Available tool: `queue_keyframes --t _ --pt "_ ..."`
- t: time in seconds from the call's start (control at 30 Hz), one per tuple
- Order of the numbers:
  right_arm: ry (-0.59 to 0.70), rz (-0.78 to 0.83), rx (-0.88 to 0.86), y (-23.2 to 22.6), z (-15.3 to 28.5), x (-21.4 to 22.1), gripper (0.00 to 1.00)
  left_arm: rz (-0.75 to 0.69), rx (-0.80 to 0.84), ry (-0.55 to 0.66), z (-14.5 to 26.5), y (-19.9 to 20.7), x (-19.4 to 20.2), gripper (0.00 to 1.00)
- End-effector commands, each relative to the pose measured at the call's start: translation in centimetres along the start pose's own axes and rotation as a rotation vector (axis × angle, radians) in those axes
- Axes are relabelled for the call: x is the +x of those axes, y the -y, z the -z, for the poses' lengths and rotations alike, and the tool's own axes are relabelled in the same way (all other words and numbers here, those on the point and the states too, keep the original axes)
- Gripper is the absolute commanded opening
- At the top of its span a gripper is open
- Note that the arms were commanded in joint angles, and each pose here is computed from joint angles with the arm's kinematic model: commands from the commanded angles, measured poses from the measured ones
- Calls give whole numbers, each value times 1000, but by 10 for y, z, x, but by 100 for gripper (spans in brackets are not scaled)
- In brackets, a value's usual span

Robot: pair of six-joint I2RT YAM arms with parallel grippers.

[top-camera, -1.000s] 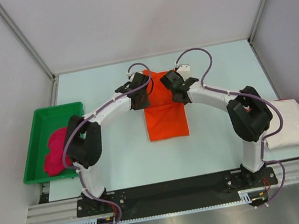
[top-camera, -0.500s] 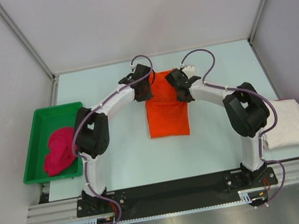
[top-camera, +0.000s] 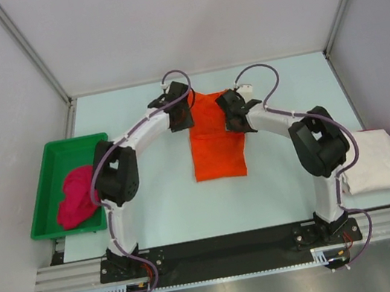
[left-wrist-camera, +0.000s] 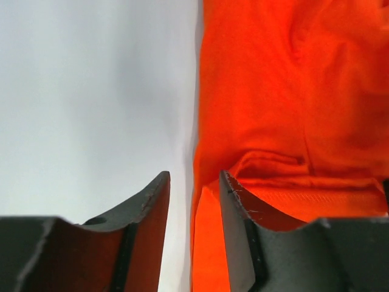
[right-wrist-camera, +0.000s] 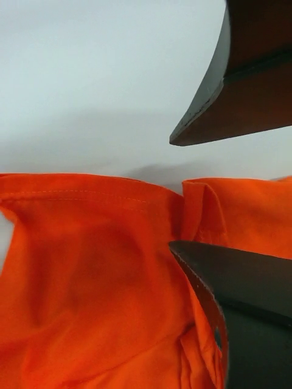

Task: Fold and stack the t-shirts
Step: Fold the folded rectangular tshirt in 1/3 of the way

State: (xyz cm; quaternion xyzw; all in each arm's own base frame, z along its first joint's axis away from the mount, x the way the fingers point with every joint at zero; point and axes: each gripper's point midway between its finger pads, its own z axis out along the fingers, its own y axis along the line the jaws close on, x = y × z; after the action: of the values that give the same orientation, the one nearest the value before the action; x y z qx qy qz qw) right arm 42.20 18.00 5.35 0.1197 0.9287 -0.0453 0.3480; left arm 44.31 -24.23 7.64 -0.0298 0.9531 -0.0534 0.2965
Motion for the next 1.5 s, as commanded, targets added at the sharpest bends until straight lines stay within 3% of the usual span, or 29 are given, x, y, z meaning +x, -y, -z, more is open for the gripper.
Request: queue_keyframes --t 0.0,0.03,0.1,0.13,0.17,0.2,0.23,0.33,0.53,1.0,1.47 --pt "168 -46 -95 -14 64 -59 70 82 106 188 86 9 -53 44" --pt "176 -47 -131 -20 79 -59 68 80 120 191 91 11 -51 43" --pt "147 -41 -154 -22 84 -42 50 64 169 168 97 19 -37 39" --pt "139 -28 -179 -30 91 -31 36 56 179 154 97 22 -30 33" --pt "130 -36 -193 -32 95 -23 4 49 186 139 97 24 -21 30" --pt "107 -21 -193 -33 91 -6 0 33 213 122 95 31 -6 25" --pt "93 -13 -197 -35 90 4 0 25 229 108 92 34 4 17" --pt "33 6 -188 -41 79 37 0 10 274 63 82 44 35 7" --pt "9 22 -170 -50 55 49 0 -25 282 -12 51 51 62 1" --pt "19 -23 -149 -62 27 16 0 -30 212 -133 10 42 98 0" --pt "8 -73 -73 -50 -32 -33 0 -37 191 -137 11 39 97 1"
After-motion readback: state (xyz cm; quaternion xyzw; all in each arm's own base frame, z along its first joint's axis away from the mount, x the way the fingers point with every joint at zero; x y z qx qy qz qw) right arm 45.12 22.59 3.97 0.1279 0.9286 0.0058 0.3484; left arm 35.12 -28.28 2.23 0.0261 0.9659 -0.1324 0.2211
